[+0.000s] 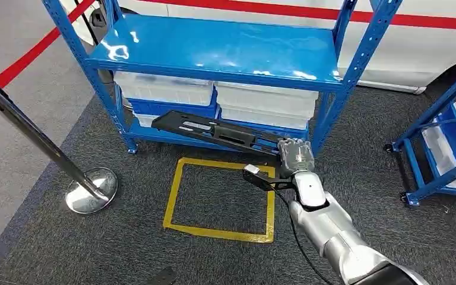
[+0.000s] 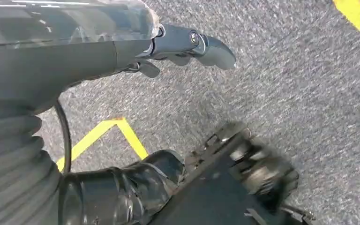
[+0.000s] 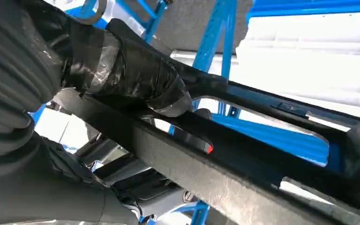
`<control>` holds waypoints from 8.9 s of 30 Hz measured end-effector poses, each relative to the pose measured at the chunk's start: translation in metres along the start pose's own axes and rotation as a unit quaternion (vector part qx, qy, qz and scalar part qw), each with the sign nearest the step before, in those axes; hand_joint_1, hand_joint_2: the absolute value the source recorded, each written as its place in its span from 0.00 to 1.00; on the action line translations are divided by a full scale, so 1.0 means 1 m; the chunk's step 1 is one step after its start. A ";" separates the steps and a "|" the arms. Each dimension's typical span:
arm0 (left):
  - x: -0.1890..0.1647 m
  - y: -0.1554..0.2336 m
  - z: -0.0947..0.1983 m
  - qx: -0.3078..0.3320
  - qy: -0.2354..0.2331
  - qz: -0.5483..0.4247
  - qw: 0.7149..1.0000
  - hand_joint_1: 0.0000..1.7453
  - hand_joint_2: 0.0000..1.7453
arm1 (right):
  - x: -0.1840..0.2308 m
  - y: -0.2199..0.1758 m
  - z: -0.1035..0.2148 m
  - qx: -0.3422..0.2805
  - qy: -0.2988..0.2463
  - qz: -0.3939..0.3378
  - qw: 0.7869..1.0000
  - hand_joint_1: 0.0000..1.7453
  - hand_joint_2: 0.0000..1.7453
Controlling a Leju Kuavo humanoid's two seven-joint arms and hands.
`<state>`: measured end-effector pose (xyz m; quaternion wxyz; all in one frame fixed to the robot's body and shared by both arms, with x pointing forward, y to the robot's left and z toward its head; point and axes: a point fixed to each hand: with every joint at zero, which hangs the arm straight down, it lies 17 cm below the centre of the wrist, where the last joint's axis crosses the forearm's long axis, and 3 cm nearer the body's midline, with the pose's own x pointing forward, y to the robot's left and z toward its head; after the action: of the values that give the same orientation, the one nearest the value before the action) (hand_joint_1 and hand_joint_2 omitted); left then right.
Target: Take the parts from the cabinet and place them on the table.
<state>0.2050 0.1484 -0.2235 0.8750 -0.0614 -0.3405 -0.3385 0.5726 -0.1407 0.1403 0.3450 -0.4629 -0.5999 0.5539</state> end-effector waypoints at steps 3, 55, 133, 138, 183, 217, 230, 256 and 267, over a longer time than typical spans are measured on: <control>-0.002 -0.001 0.001 -0.001 0.003 0.001 1.000 0.00 1.00 | 0.000 -0.001 -0.001 0.000 0.002 0.003 1.000 1.00 1.00; -0.024 -0.003 0.009 0.030 0.013 0.040 0.999 0.00 1.00 | 0.005 0.026 0.094 -0.017 -0.015 -0.002 1.000 1.00 1.00; -0.021 0.005 0.008 0.033 0.008 0.029 0.999 0.00 1.00 | -0.003 0.022 0.109 -0.039 0.008 -0.015 0.999 1.00 1.00; -0.022 0.004 0.008 0.032 0.009 0.029 0.999 0.00 1.00 | -0.007 0.025 0.113 -0.035 0.009 -0.014 0.999 1.00 1.00; -0.026 0.006 0.010 0.038 0.012 0.028 0.999 0.00 1.00 | -0.041 0.019 0.129 -0.055 0.052 -0.032 0.997 1.00 1.00; -0.027 0.011 0.009 0.043 0.012 0.028 0.999 0.00 1.00 | -0.051 0.014 0.135 -0.062 0.064 -0.039 0.995 1.00 1.00; -0.027 0.011 0.009 0.043 0.012 0.027 0.999 0.00 1.00 | -0.060 0.018 0.142 -0.058 0.071 -0.036 0.995 1.00 1.00; -0.027 0.012 0.010 0.046 0.011 0.028 0.998 0.00 1.00 | -0.063 0.011 0.141 -0.065 0.068 -0.037 0.995 1.00 1.00; -0.031 0.010 0.011 0.045 0.013 0.029 0.999 0.00 1.00 | -0.063 0.010 0.141 -0.067 0.067 -0.037 0.995 1.00 1.00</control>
<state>0.1882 0.1768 -0.2334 0.8905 -0.0275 -0.3423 -0.2985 0.4642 -0.2489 0.1153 0.3728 -0.4983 -0.6277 0.4676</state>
